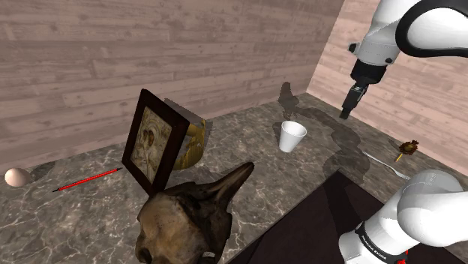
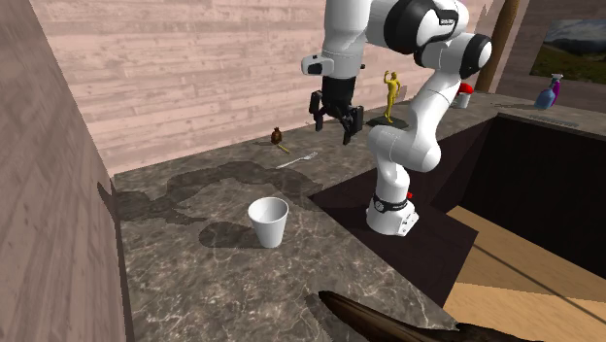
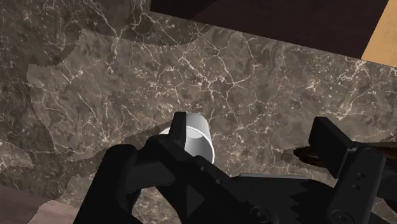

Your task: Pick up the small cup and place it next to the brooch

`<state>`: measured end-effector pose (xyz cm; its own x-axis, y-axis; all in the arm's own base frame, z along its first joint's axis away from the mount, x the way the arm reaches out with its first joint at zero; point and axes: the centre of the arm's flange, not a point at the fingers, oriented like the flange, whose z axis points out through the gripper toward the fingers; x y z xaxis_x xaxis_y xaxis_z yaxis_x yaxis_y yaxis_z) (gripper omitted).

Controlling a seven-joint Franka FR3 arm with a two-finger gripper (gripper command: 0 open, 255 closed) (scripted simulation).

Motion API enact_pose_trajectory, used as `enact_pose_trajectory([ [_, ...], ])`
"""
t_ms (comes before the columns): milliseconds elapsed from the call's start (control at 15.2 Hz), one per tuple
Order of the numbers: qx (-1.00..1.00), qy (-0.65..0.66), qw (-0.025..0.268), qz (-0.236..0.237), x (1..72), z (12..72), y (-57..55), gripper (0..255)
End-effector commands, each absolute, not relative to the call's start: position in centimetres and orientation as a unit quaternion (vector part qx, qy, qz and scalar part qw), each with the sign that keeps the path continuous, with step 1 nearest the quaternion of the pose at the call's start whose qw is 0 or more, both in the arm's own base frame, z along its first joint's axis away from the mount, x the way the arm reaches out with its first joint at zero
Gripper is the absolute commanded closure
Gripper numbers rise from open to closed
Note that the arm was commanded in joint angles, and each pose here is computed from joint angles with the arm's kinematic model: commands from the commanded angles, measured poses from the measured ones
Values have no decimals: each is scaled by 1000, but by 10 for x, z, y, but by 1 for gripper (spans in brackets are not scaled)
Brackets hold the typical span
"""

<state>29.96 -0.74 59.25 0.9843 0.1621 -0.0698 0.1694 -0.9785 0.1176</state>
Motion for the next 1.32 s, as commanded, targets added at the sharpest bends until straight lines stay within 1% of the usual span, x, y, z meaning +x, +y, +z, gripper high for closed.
enact_pose_trajectory([
  [0, 994, 83, 62, -30, 300, 592, -7, 0],
  [1254, 994, -1, 106, -7, 458, 401, 1, 0],
])
